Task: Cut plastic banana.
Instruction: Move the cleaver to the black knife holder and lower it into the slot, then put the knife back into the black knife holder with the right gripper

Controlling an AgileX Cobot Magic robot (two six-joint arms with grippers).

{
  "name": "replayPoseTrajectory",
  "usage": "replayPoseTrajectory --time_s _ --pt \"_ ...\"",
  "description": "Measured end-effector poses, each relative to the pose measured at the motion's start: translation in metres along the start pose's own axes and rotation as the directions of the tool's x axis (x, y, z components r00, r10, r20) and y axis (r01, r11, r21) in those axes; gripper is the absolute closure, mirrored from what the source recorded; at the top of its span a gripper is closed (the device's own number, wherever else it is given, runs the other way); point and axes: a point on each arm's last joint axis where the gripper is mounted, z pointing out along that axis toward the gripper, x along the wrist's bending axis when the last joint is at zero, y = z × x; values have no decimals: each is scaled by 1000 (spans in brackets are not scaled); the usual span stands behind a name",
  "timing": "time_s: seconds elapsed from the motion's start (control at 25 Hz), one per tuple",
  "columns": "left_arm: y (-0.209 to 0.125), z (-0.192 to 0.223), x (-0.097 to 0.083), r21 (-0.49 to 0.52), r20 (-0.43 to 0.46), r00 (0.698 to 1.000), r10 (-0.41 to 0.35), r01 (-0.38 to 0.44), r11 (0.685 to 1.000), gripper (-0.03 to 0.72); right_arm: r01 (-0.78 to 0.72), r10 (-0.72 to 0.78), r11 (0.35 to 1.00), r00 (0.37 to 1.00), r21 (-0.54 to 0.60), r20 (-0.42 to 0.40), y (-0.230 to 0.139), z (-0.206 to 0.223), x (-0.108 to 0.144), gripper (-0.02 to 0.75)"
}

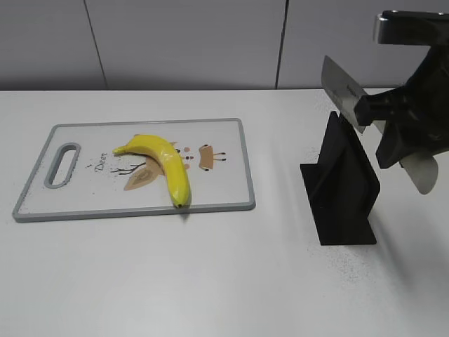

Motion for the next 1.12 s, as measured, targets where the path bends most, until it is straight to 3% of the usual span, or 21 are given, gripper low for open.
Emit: replayPoseTrajectory --time_s 0.36,0.64,1.12 --pt "-19 1 -4 12 100 995 31 -32 999 99 -59 59 998 998 -23 19 0 3 -3 549" --pt "-20 3 2 21 34 998 -45 44 999 99 -69 69 997 997 -18 25 -6 15 -6 549" --pt "-20 3 3 23 28 998 -55 55 998 99 -53 53 998 999 -18 -1 -6 15 -4 549"
